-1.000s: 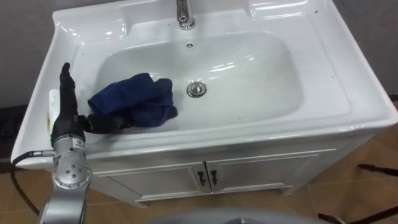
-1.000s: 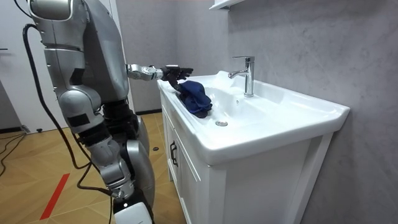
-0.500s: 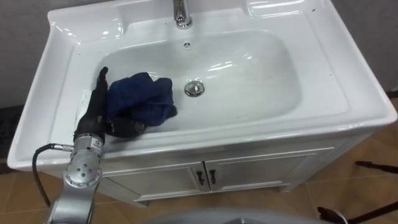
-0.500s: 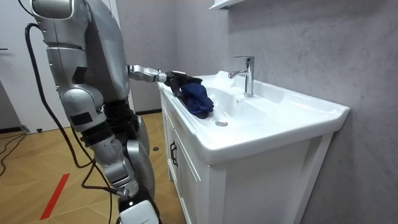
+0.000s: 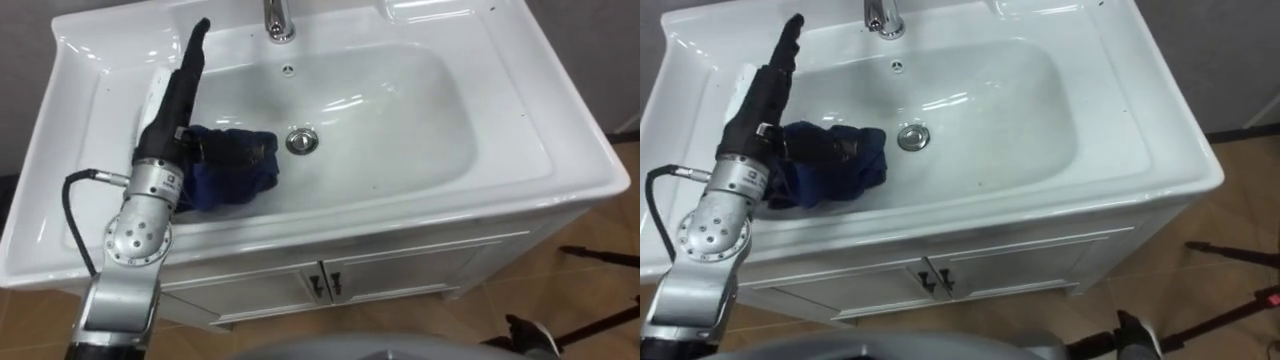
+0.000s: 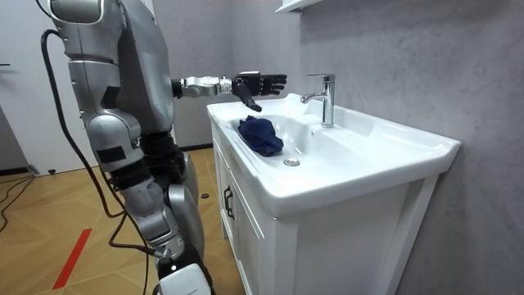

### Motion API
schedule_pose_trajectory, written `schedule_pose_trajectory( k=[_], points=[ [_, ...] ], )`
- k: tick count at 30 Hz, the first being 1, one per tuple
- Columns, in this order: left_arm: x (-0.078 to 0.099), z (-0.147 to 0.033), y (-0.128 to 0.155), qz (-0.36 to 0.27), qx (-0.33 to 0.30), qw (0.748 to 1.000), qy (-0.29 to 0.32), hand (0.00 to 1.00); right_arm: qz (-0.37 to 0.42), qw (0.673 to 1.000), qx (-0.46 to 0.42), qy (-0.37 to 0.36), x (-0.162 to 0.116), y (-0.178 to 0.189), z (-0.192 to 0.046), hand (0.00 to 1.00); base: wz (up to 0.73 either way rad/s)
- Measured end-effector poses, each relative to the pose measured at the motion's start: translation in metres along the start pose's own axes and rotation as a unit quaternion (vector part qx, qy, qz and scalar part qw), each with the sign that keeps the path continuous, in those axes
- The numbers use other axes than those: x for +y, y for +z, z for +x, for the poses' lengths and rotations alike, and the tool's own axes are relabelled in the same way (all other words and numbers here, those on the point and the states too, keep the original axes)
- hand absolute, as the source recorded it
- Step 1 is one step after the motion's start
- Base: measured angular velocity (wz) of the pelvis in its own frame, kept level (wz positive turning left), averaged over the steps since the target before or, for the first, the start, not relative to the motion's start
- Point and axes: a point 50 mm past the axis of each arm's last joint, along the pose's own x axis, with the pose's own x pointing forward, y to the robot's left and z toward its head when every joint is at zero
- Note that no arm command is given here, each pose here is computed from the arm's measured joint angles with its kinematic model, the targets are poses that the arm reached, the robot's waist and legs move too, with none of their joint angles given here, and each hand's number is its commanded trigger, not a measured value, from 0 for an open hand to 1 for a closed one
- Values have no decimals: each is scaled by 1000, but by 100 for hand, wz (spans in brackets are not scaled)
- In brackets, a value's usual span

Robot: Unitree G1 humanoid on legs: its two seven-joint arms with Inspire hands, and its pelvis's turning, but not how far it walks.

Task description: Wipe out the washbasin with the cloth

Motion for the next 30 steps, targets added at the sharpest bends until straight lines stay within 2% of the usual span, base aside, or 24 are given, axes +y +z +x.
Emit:
schedule_pose_trajectory(
  k=[5, 9, 14, 17, 20, 21, 23, 26, 30],
  points=[
    [22, 0, 2, 6, -6, 997, 83, 0, -2, 1000, 16, -19, -1, -13, -2, 0, -1],
    [43, -6, -2, 19, -8, 983, 180, 0, -6, 999, 35, -21, -2, -25, -5, 0, -2],
    [72, -22, -42, 42, 66, 951, 301, 0, -16, 998, 57, -23, -2, -38, -7, 0, -5],
    [84, -40, -67, 38, 124, 920, 369, 0, -24, 997, 69, -27, -3, -43, -8, 0, 0],
    [95, -69, -97, 14, 200, 873, 444, 0, -24, 997, 69, -26, -3, -41, -7, 0, 0],
    [97, -72, -100, 15, 208, 866, 455, 0, -25, 997, 71, -27, -3, -40, -7, 0, 7],
    [105, -88, -111, 28, 238, 833, 499, 0, -25, 997, 74, -29, -3, -40, -7, 0, 10],
    [106, -111, -127, 41, 286, 800, 527, 0, -26, 996, 77, -31, -4, -39, -7, 0, 8],
    [92, -154, -149, 73, 367, 762, 529, 0, -32, 997, 71, -29, -4, -36, -6, 0, 9]
  ],
)
